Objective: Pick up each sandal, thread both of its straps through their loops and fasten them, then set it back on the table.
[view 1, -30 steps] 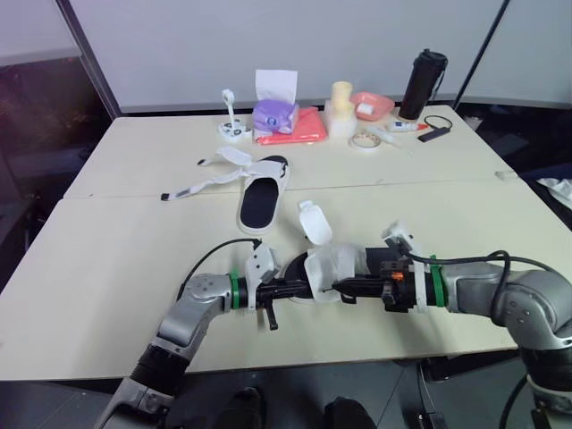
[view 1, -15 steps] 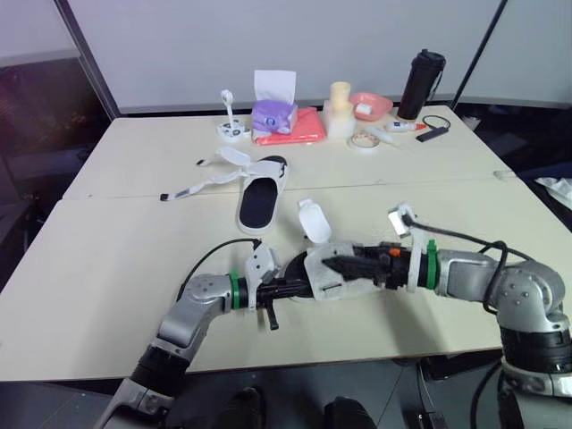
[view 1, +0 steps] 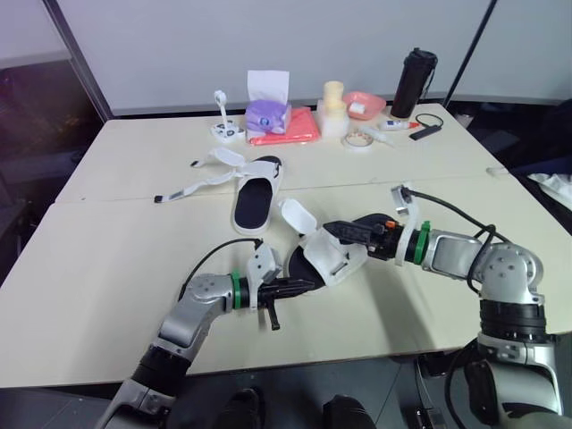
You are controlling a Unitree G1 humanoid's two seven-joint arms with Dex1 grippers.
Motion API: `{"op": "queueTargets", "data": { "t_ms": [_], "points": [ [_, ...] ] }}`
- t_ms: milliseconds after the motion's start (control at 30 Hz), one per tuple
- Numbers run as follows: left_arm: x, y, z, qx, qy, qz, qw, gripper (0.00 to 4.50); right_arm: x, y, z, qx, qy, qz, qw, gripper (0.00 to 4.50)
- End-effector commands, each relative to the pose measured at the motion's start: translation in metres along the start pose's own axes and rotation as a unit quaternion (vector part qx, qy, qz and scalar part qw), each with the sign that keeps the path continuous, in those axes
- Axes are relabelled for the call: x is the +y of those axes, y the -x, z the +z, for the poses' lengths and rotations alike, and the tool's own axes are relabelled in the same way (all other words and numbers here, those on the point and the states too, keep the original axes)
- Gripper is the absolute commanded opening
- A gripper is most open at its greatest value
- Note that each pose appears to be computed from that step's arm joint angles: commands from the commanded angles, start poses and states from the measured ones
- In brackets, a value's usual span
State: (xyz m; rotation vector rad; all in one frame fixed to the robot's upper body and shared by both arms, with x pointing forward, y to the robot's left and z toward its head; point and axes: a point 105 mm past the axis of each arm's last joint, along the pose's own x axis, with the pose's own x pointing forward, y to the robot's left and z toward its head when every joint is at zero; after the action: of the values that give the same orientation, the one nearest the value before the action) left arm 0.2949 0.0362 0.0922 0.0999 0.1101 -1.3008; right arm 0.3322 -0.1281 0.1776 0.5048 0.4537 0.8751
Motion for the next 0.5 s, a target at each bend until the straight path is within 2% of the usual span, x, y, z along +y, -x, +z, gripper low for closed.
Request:
{"op": "queueTargets", "data": {
  "t_ms": [33, 300, 500],
  "points": [
    [0.000, 0.001, 0.004, -0.005, -0.009, 0.002, 1.000, 0.00, 0.024, 0.002, 0.013, -0.006, 0.034, 0.049, 0.998, 3.94],
    [-0.003, -0.002, 0.003, -0.003, -0.010, -0.005, 1.000, 0.00, 0.054, 0.007, 0.024, 0.028, 0.070, 0.120, 0.990, 3.94],
    [-0.004, -0.003, 0.003, -0.005, -0.011, -0.006, 1.000, 0.00, 0.058, 0.004, 0.029, 0.052, 0.080, 0.135, 0.986, 3.94]
  ]
}}
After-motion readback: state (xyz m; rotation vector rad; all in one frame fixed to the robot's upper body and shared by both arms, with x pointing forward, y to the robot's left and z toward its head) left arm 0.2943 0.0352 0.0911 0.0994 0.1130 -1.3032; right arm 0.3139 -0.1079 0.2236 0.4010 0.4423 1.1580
